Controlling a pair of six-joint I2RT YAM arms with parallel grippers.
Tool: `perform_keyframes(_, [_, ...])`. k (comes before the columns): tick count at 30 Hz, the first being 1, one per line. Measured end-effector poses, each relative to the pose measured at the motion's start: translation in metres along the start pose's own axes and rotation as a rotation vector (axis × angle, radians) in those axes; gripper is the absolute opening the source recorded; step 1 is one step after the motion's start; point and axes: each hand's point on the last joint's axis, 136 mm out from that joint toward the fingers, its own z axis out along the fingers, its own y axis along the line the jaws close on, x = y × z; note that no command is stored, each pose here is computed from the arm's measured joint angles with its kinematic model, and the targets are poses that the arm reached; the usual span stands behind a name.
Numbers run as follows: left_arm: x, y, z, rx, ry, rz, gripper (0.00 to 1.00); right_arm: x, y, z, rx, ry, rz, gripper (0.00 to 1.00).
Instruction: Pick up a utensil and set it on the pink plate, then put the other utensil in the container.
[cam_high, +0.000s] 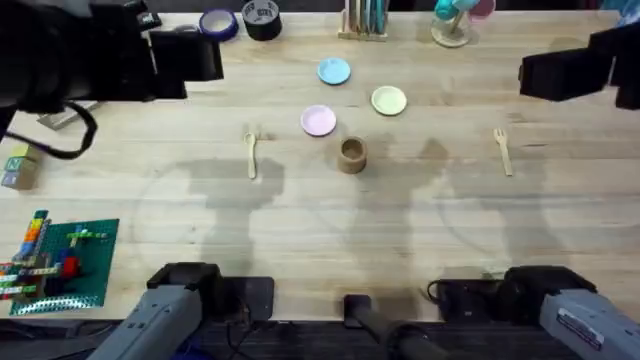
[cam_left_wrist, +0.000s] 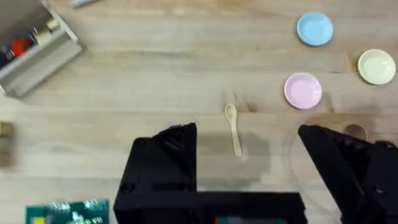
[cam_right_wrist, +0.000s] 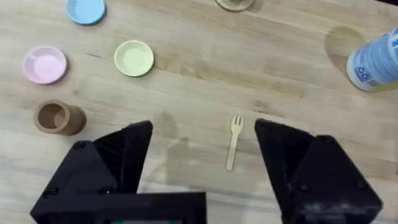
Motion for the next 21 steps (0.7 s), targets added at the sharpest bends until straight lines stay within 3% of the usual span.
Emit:
perform_keyframes(14, [0.048,0.001,0.067,-0.039,0.391,-0.166,0.995,0.000,0.000,0.000,0.000,0.000,-0.001,0.997])
perform_keyframes(21, [0.057,0.000,0.092,-0.051,0.476,-0.187,0.995,0.000,0.000,0.000,0.000,0.000,-0.003,0.997])
